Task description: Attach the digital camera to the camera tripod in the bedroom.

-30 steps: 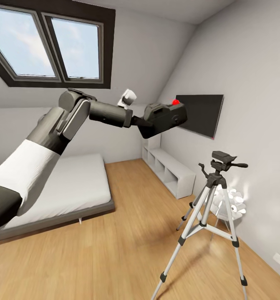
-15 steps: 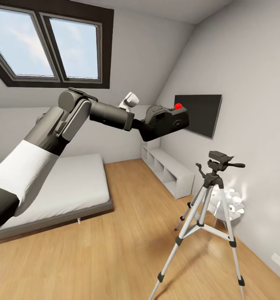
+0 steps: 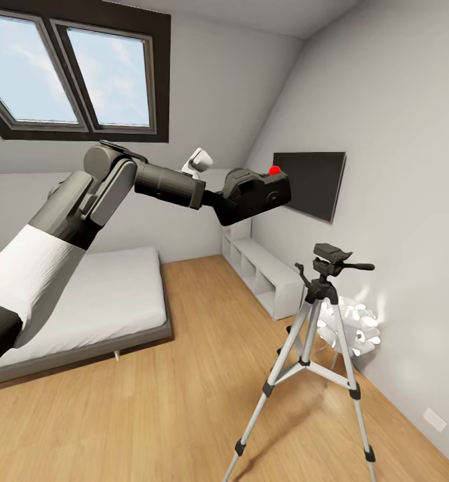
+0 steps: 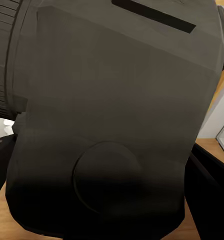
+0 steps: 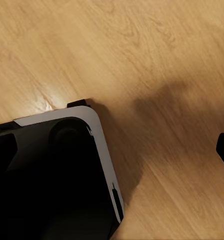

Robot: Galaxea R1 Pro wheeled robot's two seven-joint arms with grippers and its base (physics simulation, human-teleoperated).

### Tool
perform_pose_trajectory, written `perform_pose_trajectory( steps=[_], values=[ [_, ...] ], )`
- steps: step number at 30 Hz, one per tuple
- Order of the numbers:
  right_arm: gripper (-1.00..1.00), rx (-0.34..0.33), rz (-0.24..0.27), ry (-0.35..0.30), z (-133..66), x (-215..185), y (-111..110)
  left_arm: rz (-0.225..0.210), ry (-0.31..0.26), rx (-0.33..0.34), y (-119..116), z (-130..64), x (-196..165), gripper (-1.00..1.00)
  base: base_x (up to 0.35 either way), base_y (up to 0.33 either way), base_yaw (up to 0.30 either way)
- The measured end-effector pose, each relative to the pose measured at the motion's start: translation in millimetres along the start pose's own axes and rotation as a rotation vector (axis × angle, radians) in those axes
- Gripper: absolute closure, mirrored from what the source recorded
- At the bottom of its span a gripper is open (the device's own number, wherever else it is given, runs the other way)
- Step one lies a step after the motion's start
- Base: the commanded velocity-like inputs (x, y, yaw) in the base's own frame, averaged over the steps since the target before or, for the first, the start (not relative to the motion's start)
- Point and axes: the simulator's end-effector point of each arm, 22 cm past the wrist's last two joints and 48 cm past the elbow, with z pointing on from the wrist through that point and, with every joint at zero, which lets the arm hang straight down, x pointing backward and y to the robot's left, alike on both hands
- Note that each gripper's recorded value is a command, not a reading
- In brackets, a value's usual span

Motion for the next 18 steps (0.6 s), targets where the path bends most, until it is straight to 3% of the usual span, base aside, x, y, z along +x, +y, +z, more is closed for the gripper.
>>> perform_pose_trajectory(
  steps=[10,18],
  values=[
    [-1.0,0.0,0.0,0.0,0.0,0,0,-0.005,-0.003,-0.025,9,-12.1,2,1.0,0.001,-0.01,0.032],
    [-1.0,-0.001,0.0,0.0,0.0,0,1,-0.003,-0.007,-0.039,12,-19.2,1,1.0,0.0,-0.001,0.211]
  ],
)
